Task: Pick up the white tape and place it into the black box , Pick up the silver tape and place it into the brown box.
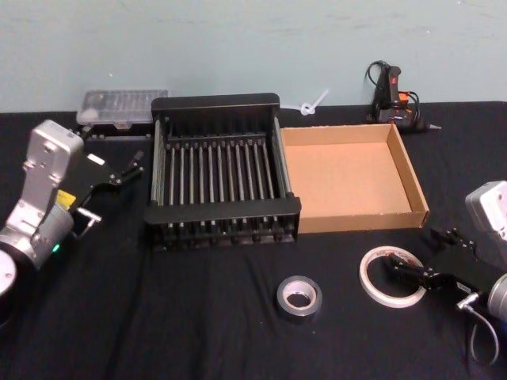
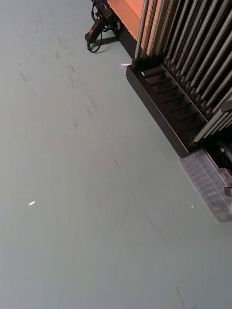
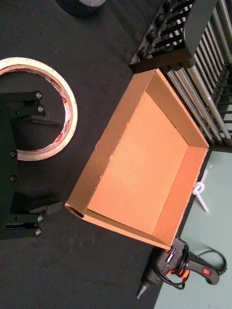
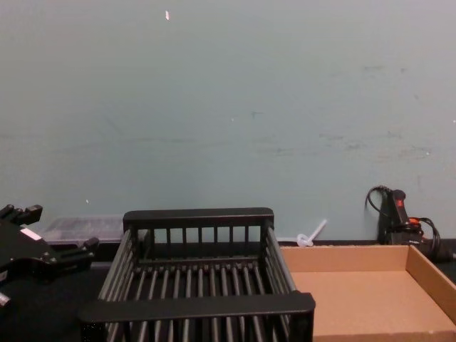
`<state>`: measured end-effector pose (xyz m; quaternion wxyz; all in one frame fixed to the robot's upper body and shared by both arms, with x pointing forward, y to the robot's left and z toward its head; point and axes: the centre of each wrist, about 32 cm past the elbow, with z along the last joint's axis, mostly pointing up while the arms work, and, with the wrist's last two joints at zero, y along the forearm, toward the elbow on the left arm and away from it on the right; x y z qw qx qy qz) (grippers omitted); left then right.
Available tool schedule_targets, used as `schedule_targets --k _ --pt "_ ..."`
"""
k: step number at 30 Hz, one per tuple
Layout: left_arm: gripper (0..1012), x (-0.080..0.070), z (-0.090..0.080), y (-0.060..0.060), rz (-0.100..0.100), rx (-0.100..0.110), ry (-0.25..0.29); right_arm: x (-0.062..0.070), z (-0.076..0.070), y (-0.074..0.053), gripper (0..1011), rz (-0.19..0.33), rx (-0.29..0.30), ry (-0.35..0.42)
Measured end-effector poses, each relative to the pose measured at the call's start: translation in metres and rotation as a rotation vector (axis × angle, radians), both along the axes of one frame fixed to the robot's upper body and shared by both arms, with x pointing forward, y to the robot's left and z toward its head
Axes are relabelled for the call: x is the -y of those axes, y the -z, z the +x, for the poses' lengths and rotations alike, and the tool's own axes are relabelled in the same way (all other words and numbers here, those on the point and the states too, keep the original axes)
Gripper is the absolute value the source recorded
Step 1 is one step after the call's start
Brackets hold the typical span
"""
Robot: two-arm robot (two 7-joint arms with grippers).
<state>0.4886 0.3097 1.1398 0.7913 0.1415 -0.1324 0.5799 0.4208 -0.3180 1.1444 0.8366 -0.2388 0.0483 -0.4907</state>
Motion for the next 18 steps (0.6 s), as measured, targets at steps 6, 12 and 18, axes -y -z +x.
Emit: schedule_targets --k 6,12,18 --pt "1002 0.0000 0.0000 0.0000 0.000 0.000 0.000 -0.0001 0.0007 0.0022 1002 0.003 -0.011 0.001" --pt "1001 0.0000 0.0000 0.0000 0.000 0.000 0.000 -0.0003 0.0014 0.0038 1002 0.011 -0.027 0.001" --pt "1001 0.0000 0.0000 0.0000 0.000 0.000 0.000 -0.0005 0.0018 0.0050 1002 0.020 -0.039 0.000"
